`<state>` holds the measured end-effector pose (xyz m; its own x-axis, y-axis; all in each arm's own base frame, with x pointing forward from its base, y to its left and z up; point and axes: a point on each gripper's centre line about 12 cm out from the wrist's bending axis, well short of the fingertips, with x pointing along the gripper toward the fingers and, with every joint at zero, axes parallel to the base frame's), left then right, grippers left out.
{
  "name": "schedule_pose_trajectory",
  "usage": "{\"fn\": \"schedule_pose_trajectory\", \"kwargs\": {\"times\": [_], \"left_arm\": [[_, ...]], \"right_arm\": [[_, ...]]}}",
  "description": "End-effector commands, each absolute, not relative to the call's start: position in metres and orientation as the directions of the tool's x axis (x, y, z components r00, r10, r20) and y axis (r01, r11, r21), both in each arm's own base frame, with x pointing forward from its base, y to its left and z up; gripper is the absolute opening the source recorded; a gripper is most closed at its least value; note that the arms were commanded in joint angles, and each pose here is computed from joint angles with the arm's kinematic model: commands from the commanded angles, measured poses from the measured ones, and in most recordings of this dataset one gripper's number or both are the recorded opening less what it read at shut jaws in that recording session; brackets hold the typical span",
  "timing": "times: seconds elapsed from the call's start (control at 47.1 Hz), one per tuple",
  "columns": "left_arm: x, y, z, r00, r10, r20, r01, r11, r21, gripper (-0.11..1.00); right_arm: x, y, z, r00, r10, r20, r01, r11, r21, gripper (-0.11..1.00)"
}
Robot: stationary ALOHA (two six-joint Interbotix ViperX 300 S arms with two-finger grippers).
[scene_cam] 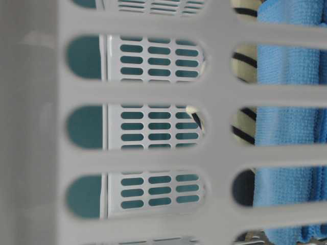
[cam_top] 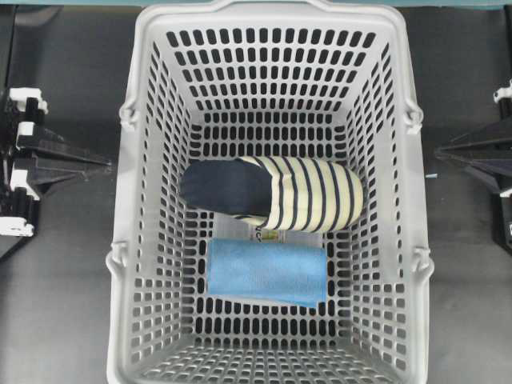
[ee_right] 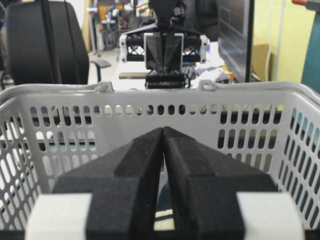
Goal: Pick up the blue cloth from the shopping basket with the left arm.
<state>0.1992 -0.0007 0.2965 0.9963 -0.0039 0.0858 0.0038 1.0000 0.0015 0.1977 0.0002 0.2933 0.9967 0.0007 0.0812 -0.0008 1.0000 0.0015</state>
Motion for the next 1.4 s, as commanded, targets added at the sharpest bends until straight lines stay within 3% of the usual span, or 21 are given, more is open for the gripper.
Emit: {"fn": "schedule_pose_trajectory", "kwargs": {"times": [0.0, 0.064, 0.127, 0.276, 0.616, 0.701, 0.892, 0.956, 1.041, 1.253, 1.317, 1.381], "left_arm": [[0.203, -0.003, 0.317, 0.994, -0.021, 0.105, 0.017, 0.999, 0.036, 0.06], [0.206, -0.003, 0.328, 0.997, -0.018, 0.073, 0.016, 0.999, 0.030, 0.01], [0.211, -0.003, 0.337, 1.000, -0.015, 0.026, 0.014, 0.999, 0.029, 0.00], [0.225, -0.008, 0.359, 0.995, -0.031, -0.098, 0.033, 0.999, 0.012, 0.00], [0.273, -0.018, 0.380, 0.931, -0.050, -0.362, 0.058, 0.998, 0.010, 0.00], [0.287, -0.020, 0.379, 0.902, -0.049, -0.428, 0.060, 0.998, 0.011, 0.00], [0.317, -0.023, 0.374, 0.859, -0.045, -0.510, 0.058, 0.998, 0.010, 0.01], [0.327, -0.025, 0.374, 0.854, -0.047, -0.519, 0.060, 0.998, 0.009, 0.02], [0.343, -0.026, 0.374, 0.844, -0.045, -0.534, 0.052, 0.999, -0.003, 0.16], [0.385, -0.040, 0.357, 0.763, -0.056, -0.644, 0.042, 0.998, -0.037, 0.78], [0.398, -0.048, 0.350, 0.735, -0.065, -0.675, 0.051, 0.998, -0.040, 0.88], [0.413, -0.057, 0.338, 0.698, -0.071, -0.713, 0.065, 0.997, -0.036, 0.91]], "right_arm": [[0.200, 0.000, 0.298, 0.996, 0.000, 0.093, -0.001, 1.000, 0.006, 0.01], [0.199, 0.000, 0.297, 0.997, 0.000, 0.077, -0.001, 1.000, 0.005, 0.06], [0.199, 0.000, 0.294, 0.999, 0.002, 0.043, -0.002, 1.000, 0.005, 0.00], [0.197, 0.000, 0.289, 0.999, 0.001, -0.034, -0.001, 1.000, 0.008, 0.00], [0.190, 0.001, 0.298, 1.000, 0.003, -0.028, -0.003, 1.000, 0.008, 0.03], [0.189, 0.001, 0.298, 0.999, 0.003, -0.037, -0.003, 1.000, 0.006, 0.16], [0.189, 0.001, 0.295, 0.998, 0.003, -0.061, -0.003, 1.000, 0.006, 0.66], [0.188, 0.001, 0.295, 0.998, 0.003, -0.057, -0.003, 1.000, 0.005, 0.77], [0.188, 0.001, 0.296, 0.999, 0.003, -0.054, -0.003, 1.000, 0.005, 0.76], [0.187, 0.001, 0.296, 0.999, 0.003, -0.049, -0.003, 1.000, 0.006, 0.74], [0.187, 0.001, 0.296, 0.999, 0.003, -0.048, -0.003, 1.000, 0.006, 0.74], [0.187, 0.001, 0.298, 0.999, 0.003, -0.041, -0.003, 1.000, 0.005, 0.74]]}}
